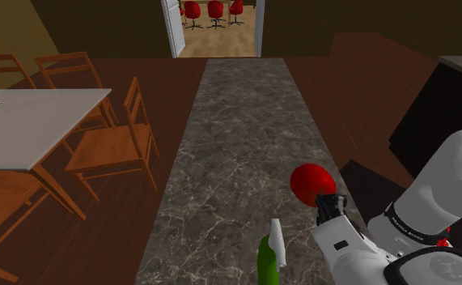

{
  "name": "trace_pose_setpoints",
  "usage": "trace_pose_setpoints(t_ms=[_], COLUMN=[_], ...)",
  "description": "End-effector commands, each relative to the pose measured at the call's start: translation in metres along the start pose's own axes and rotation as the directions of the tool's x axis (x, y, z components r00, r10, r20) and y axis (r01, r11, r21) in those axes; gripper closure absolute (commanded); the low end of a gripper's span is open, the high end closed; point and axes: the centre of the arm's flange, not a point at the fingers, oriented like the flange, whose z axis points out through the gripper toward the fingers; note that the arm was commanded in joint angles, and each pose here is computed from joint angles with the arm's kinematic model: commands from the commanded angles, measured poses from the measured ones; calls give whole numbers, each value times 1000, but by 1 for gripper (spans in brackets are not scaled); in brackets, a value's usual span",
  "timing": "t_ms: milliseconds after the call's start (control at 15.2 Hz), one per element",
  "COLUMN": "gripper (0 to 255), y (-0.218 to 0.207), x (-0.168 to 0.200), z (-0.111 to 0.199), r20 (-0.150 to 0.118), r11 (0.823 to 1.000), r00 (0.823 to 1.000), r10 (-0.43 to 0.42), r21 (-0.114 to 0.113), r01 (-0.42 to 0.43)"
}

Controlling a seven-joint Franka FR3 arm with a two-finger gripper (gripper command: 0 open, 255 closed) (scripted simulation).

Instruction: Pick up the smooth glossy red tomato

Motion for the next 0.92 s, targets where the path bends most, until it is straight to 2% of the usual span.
trace_pose_setpoints(t_ms=[0,858], gripper=[255,255], y=[9,62], x=[0,5], z=[-4,-28], r20=[0,0], r11=[1000,1000], r00=[1000,1000], r10=[0,0], r21=[0,0], r01=[0,0])
